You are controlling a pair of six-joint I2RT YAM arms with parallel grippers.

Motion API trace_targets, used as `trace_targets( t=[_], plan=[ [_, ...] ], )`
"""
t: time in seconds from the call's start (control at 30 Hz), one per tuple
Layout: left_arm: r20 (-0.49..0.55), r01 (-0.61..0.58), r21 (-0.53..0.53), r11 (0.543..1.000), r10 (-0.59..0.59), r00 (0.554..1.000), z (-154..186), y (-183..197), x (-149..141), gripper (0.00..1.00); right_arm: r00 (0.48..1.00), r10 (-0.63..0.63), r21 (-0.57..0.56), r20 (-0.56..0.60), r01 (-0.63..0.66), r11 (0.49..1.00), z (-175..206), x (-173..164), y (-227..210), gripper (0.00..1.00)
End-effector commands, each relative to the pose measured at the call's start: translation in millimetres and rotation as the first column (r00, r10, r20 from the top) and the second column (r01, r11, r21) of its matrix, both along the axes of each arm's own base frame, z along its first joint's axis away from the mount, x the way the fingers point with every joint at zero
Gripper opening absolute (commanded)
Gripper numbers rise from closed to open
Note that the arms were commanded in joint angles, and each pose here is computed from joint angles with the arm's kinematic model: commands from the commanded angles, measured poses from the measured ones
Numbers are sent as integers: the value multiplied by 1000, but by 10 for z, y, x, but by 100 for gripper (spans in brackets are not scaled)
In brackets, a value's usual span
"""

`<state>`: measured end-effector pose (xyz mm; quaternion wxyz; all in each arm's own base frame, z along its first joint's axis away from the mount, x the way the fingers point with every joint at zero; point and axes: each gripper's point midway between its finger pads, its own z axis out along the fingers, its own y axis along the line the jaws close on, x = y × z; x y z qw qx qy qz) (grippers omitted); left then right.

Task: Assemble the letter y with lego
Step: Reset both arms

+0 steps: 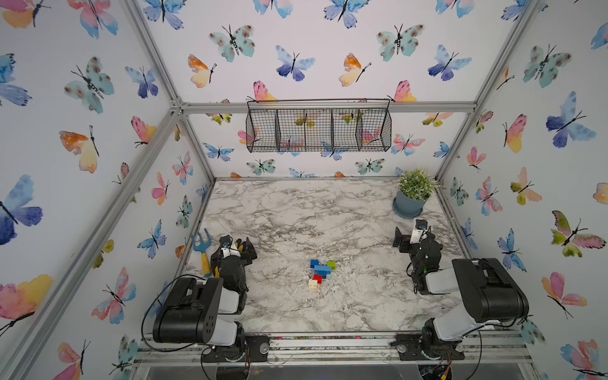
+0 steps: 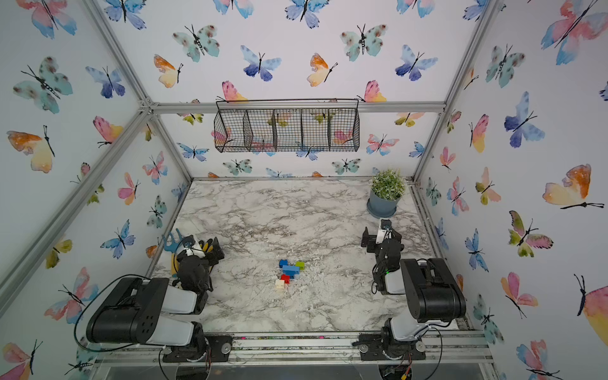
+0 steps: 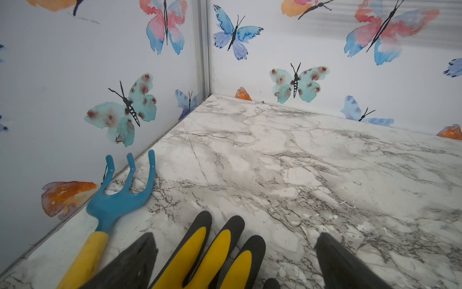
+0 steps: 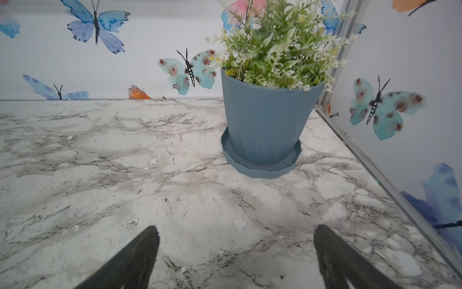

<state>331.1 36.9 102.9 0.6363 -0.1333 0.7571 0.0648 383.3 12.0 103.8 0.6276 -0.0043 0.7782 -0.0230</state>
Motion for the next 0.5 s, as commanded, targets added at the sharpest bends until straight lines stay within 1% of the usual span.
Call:
trace_targets(
  t=[0.0, 0.07, 0.1, 0.3, 0.37, 0.47],
  plan=[
    [22, -10, -7, 1000, 10, 1000, 57, 18, -2, 98, 1000, 18, -5, -5, -18, 1000, -12, -12, 30, 98],
    [17, -10, -7, 1000, 10, 1000, 41, 18, -3, 98, 999, 30, -9, -13, -30, 1000, -31, -3, 50, 98],
    [18, -10, -7, 1000, 10, 1000, 46, 18, -2, 98, 999, 42, -4, -32, -43, 999, -61, 54, 76, 98],
    [21, -10, -7, 1000, 10, 1000, 55, 18, -2, 98, 999, 48, -6, -11, -48, 999, -27, -18, 70, 98],
    [21, -10, -7, 1000, 10, 1000, 56, 18, -2, 98, 997, 73, 4, -37, -73, 997, -66, 81, 102, 98],
    [29, -10, -8, 1000, 10, 1000, 81, 18, -2, 98, 997, 70, 2, -19, -70, 998, -29, 5, 78, 98]
  ],
)
